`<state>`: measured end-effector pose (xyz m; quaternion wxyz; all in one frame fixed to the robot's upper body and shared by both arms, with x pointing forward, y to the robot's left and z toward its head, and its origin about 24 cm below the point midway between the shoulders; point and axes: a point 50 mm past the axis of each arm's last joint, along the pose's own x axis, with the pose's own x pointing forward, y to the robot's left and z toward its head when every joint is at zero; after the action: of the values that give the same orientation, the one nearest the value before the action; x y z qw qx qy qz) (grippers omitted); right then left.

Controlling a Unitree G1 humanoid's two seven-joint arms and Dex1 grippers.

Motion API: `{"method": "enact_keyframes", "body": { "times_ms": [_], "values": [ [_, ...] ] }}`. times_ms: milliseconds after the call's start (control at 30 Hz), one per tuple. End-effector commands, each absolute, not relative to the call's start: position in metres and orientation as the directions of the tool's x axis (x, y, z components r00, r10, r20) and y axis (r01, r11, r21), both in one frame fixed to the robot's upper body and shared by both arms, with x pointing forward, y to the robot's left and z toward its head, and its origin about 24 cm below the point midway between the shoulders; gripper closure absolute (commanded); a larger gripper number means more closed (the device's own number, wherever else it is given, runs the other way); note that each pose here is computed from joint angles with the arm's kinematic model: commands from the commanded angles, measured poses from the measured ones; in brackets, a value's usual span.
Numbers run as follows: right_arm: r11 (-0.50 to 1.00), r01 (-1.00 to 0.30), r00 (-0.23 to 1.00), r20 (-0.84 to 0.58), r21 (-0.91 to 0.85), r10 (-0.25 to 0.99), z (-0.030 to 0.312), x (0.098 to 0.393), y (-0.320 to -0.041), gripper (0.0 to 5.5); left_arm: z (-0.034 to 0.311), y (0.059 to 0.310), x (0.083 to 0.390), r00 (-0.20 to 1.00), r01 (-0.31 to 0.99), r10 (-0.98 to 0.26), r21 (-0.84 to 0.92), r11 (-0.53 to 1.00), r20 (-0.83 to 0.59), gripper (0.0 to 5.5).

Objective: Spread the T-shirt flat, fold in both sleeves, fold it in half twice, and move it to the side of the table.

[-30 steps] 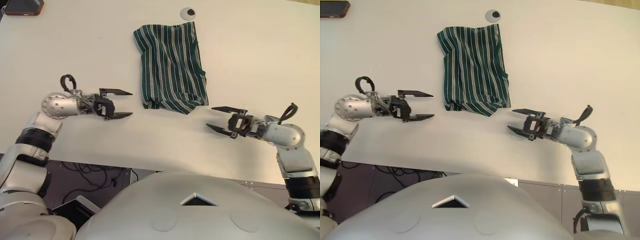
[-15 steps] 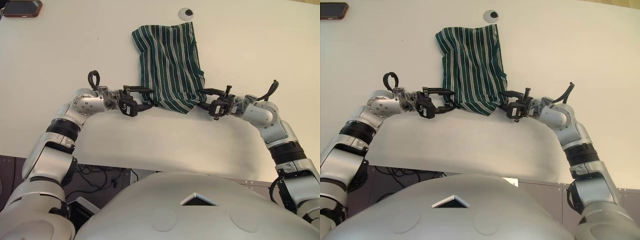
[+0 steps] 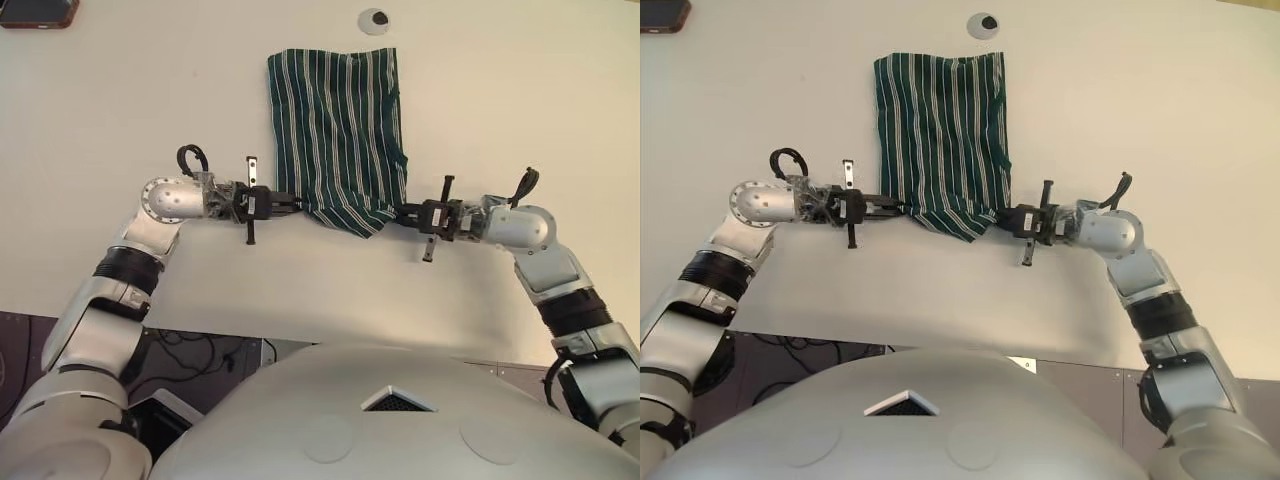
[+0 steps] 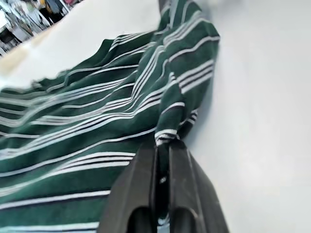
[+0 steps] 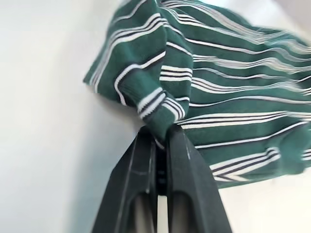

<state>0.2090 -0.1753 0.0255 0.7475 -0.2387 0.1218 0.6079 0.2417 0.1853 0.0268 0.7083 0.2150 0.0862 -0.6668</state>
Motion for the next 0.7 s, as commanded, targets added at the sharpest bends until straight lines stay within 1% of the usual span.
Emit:
{"method": "enact_keyframes", "body": {
  "times_ms": [33, 67, 167, 267, 333, 433, 467, 533, 600, 700],
  "values": [
    [-0.034, -0.895, -0.222, -0.378, 0.445, 0.898, 0.080, 0.155, -0.201, 5.50, 0.097, 0.218, 0.187, -0.402, 0.792, -0.889, -0.571, -0.217, -0.220, 5.49],
    [-0.045, -0.881, -0.229, -0.341, 0.470, 0.912, 0.089, 0.155, -0.202, 5.50, 0.105, 0.219, 0.183, -0.429, 0.760, -0.883, -0.605, -0.238, -0.191, 5.49],
    [-0.052, -0.865, -0.204, -0.253, 0.500, 0.946, 0.110, 0.159, -0.200, 5.50, 0.116, 0.215, 0.183, -0.431, 0.727, -0.891, -0.639, -0.251, -0.141, 5.49],
    [-0.039, -0.848, -0.188, -0.230, 0.529, 0.955, 0.116, 0.159, -0.197, 5.50, 0.119, 0.212, 0.186, -0.412, 0.720, -0.904, -0.649, -0.245, -0.115, 5.49],
    [-0.015, -0.844, -0.167, -0.235, 0.536, 0.957, 0.117, 0.160, -0.195, 5.50, 0.118, 0.212, 0.189, -0.372, 0.737, -0.918, -0.645, -0.204, -0.135, 5.49],
    [0.075, -0.874, -0.051, -0.244, 0.480, 0.968, 0.114, 0.174, -0.190, 5.50, 0.111, 0.212, 0.205, -0.243, 0.781, -0.954, -0.618, -0.086, -0.175, 5.49],
    [0.125, -0.880, 0.005, -0.254, 0.458, 0.967, 0.111, 0.181, -0.189, 5.50, 0.107, 0.213, 0.213, -0.170, 0.795, -0.967, -0.607, -0.021, -0.189, 5.49],
    [0.226, -0.883, 0.109, -0.288, 0.411, 0.951, 0.101, 0.195, -0.188, 5.50, 0.098, 0.217, 0.226, -0.076, 0.795, -0.975, -0.603, 0.066, -0.208, 5.49],
    [0.287, -0.880, 0.167, -0.318, 0.378, 0.933, 0.091, 0.204, -0.186, 5.50, 0.088, 0.220, 0.233, -0.022, 0.788, -0.969, -0.601, 0.134, -0.246, 5.49],
    [0.342, -0.874, 0.218, -0.351, 0.346, 0.911, 0.078, 0.211, -0.183, 5.50, 0.069, 0.226, 0.237, 0.036, 0.764, -0.947, -0.602, 0.231, -0.318, 5.49]
  ]
}}
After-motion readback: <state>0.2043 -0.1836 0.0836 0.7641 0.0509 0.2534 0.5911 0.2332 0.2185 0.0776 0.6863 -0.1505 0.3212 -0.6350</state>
